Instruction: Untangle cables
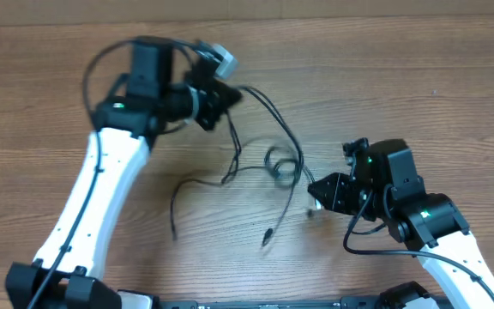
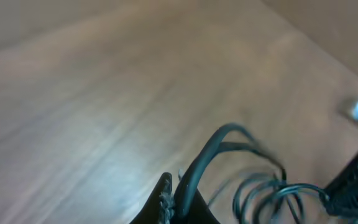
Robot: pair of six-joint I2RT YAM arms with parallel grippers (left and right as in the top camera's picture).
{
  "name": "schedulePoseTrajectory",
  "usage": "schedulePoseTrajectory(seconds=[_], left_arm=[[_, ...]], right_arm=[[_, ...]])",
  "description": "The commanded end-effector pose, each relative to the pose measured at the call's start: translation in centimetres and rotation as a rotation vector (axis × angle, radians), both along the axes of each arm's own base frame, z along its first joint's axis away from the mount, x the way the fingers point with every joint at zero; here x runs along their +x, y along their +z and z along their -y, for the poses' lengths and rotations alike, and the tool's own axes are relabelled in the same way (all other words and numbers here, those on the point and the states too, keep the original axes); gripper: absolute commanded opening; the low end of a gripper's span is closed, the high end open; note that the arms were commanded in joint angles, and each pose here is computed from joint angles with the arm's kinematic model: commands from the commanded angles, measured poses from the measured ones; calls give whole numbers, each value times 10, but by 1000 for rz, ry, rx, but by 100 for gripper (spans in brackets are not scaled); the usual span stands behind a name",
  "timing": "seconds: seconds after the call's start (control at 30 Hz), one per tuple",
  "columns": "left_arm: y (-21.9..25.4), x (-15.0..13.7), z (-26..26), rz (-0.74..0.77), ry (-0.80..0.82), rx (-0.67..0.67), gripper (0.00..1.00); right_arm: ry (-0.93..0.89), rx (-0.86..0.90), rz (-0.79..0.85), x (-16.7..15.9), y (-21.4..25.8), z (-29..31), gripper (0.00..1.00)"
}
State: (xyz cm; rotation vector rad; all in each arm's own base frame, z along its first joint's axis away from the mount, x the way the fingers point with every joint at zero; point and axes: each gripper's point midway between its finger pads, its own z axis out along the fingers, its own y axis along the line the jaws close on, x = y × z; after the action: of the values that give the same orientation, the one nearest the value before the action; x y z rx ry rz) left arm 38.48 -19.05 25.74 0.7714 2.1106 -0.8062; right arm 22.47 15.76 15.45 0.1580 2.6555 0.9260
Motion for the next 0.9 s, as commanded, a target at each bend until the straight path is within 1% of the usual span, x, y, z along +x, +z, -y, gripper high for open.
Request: schedulePoseTrajectory(seconds=[0.0,0.07,0.1,0.3,0.43,0.53,0.67,0.8,0.87], left_arm=[[35,2,-20,28,102,-43,4],[29,-4,-21,-12,102,-34,4],[24,-9,-22,-43,103,-26,4],[-7,-36,-26,-197,73,40,4],[-12,-48,-22,-205,20,67,4],[-7,-55,-12,-169,-62,50,4],[9,-56,-6,-110,-115,-1,5],[54,-52,-8,32,-134,-68,4],[83,-50,-14,125,-120,-77,4]], right_arm=[[-56,-89,39,10,-7,15,28],[-71,-104,56,14,-7,18,41],[-73,-103,63,16,-6,18,43],[-74,-89,97,22,-1,15,44],[-75,-88,101,23,0,15,44],[-74,-88,101,23,0,15,44],[-74,-88,100,23,0,15,44],[-75,-88,100,23,0,15,44],[-74,-88,101,23,0,15,44]])
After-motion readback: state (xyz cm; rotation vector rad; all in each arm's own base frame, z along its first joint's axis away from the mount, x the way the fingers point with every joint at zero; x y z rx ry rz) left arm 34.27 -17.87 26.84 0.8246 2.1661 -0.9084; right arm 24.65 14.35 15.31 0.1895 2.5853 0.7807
